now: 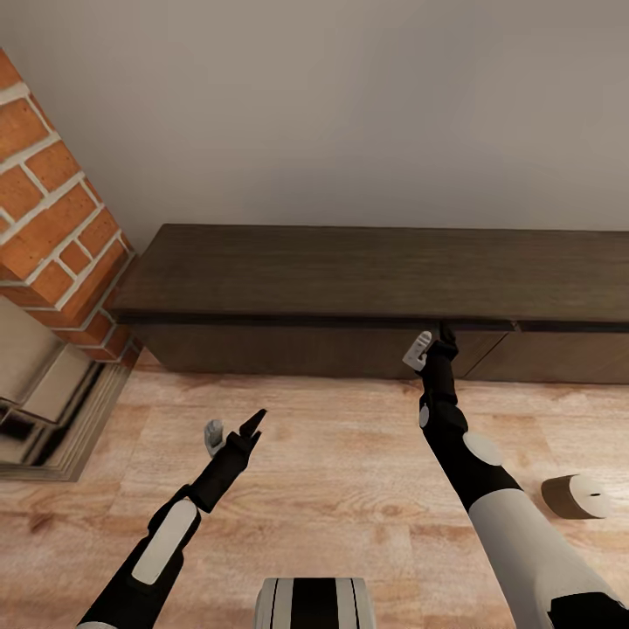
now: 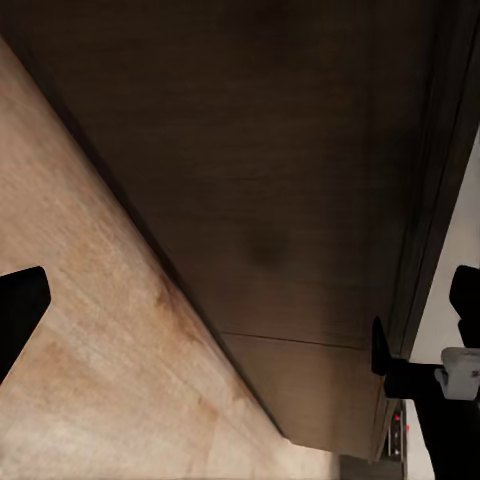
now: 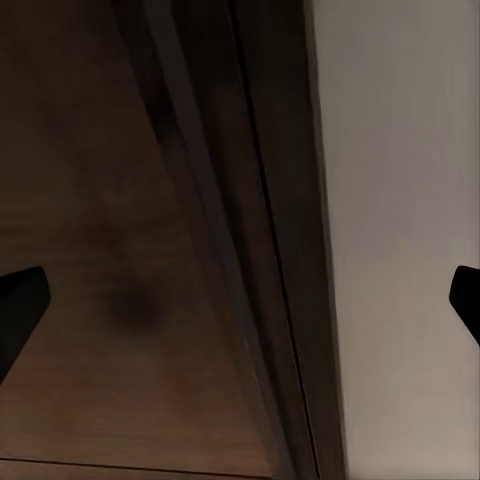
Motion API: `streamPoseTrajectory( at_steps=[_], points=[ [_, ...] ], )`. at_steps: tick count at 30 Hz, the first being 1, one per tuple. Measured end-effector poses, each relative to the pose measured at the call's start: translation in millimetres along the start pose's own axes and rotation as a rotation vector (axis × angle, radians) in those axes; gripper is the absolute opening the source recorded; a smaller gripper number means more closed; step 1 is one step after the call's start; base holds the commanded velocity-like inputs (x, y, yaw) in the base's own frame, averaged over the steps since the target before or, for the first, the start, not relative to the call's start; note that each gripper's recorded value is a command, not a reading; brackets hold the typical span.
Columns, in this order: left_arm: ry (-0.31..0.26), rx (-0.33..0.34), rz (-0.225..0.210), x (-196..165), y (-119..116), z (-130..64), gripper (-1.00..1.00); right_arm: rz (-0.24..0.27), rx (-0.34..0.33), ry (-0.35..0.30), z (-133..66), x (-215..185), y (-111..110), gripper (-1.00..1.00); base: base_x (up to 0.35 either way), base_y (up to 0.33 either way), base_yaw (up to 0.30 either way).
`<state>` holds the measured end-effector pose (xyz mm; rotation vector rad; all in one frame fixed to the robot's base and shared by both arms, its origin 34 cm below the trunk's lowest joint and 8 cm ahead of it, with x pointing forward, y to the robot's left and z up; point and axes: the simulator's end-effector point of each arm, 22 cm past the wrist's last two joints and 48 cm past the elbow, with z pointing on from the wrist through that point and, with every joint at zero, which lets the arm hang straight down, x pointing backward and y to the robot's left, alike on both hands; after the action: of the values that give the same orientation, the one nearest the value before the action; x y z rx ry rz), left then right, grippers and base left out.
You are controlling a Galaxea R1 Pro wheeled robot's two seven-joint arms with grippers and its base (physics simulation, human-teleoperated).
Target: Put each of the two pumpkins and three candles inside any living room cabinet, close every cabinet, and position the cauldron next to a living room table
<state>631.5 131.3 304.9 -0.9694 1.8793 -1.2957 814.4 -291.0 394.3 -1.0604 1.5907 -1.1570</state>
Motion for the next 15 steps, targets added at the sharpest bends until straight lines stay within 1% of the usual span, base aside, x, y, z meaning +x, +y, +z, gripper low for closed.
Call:
streamPoseTrajectory(
  at_steps=[4,9,15],
  points=[
    [0.0,0.0,0.0,0.0,0.0,0.0,1.0,0.003,0.001,0.001,0.1,0.5,-0.4,1.0,0.0,0.002,0.0],
    [0.0,0.001,0.0,0.0,-0.4,0.1,1.0,0.002,0.0,0.003,0.4,1.9,-0.5,1.0,0.053,0.137,0.0],
    [-0.001,-0.001,0.001,-0.6,0.2,-0.2,1.0,0.002,0.0,0.003,0.4,1.9,-0.4,1.0,0.015,0.027,0.0]
  ],
)
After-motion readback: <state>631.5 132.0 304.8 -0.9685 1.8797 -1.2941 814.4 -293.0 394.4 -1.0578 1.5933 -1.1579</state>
